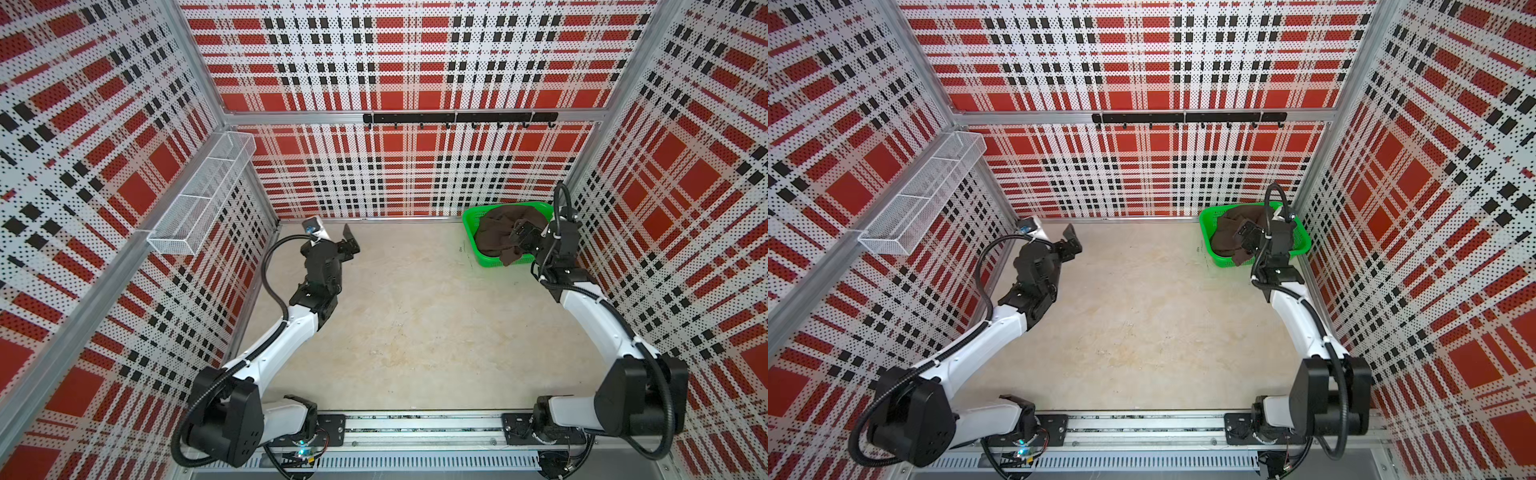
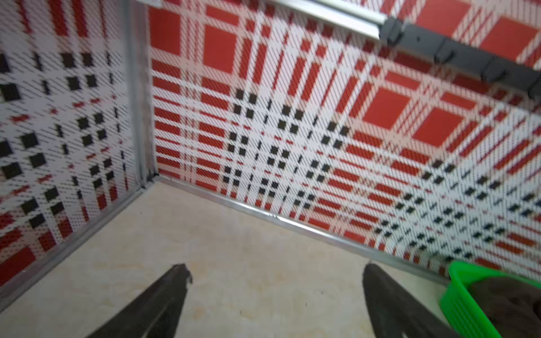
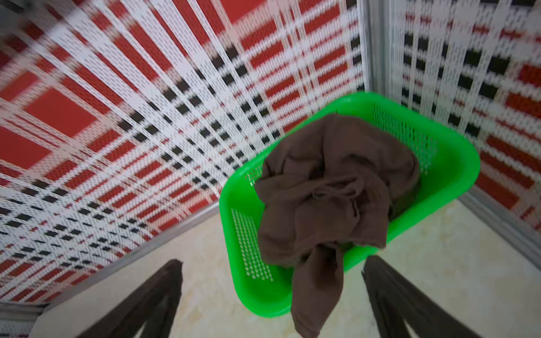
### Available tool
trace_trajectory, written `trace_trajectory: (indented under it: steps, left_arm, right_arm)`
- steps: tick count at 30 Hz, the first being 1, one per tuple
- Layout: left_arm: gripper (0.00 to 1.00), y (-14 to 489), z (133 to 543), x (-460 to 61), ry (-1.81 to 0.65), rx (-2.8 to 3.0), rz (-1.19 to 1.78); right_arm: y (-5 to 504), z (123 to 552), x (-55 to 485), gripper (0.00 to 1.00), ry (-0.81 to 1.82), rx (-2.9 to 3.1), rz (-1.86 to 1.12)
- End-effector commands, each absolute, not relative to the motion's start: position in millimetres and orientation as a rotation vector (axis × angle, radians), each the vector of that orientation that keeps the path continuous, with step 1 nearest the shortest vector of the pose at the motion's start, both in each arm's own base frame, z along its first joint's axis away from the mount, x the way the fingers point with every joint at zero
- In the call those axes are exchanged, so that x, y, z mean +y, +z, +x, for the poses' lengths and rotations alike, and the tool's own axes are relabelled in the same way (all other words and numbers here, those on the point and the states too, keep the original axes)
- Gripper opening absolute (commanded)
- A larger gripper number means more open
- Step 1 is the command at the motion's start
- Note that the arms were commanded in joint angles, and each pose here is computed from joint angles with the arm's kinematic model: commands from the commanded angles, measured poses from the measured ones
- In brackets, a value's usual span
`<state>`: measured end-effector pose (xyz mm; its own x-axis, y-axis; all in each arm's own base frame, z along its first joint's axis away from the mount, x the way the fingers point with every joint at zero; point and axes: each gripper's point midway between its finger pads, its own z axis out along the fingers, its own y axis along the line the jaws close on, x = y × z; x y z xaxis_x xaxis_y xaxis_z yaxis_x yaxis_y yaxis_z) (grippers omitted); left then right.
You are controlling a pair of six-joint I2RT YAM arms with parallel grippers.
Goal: Fold and stack the trousers
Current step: Pick up the trousers from the basket.
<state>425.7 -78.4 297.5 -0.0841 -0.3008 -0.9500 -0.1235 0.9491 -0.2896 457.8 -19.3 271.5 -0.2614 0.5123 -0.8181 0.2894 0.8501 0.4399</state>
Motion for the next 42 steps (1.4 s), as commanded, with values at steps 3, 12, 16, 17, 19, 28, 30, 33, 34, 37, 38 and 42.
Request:
trace_trajectory:
  steps: [3,12,16,17,19,28,30,33,34,37,38,42]
  left_arm:
    - [1.0,234.6,424.6,-141.0,-0.2,1.94,-0.196]
    - [0.98,200.9,428.7,-194.6,-0.307,2.057,-0.105]
    - [0.98,196.0,429.4,-199.7,-0.297,2.077,-0.084]
    - [0.98,195.3,429.9,-199.5,-0.292,2.079,-0.081]
    - [0.98,192.8,430.3,-200.6,-0.283,2.088,-0.069]
    - [0.98,189.1,434.1,-200.0,-0.227,2.102,-0.037]
    - [0.98,188.9,434.3,-200.1,-0.226,2.103,-0.037]
    - [0.98,186.7,434.2,-199.8,-0.222,2.108,-0.036]
    - [0.98,186.2,433.9,-199.8,-0.221,2.11,-0.035]
    - [0.98,185.2,433.7,-198.7,-0.214,2.113,-0.037]
    - [0.98,184.5,433.9,-197.7,-0.21,2.115,-0.039]
    - [0.98,183.8,435.2,-197.4,-0.187,2.115,-0.013]
  right_arm:
    - [220.5,471.4,-44.5,1.0,0.257,2.09,0.839]
    - [200.0,521.9,-87.2,1.0,0.209,2.157,0.931]
    - [184.0,537.9,-94.1,1.0,0.279,2.176,0.961]
    - [180.3,541.7,-94.6,1.0,0.295,2.184,0.962]
    - [172.8,548.4,-95.8,1.0,0.32,2.203,0.965]
    - [144.9,568.3,-93.2,1.0,0.39,2.262,0.981]
    - [139.1,572.8,-92.4,1.0,0.406,2.266,0.99]
    - [125.7,580.0,-90.4,1.0,0.432,2.284,1.012]
    - [121.0,582.8,-90.9,1.0,0.435,2.287,1.023]
    - [113.9,593.8,-89.2,1.0,0.439,2.288,1.034]
    - [111.4,597.2,-88.5,1.0,0.436,2.291,1.038]
    - [97.3,614.0,-79.1,1.0,0.431,2.314,1.037]
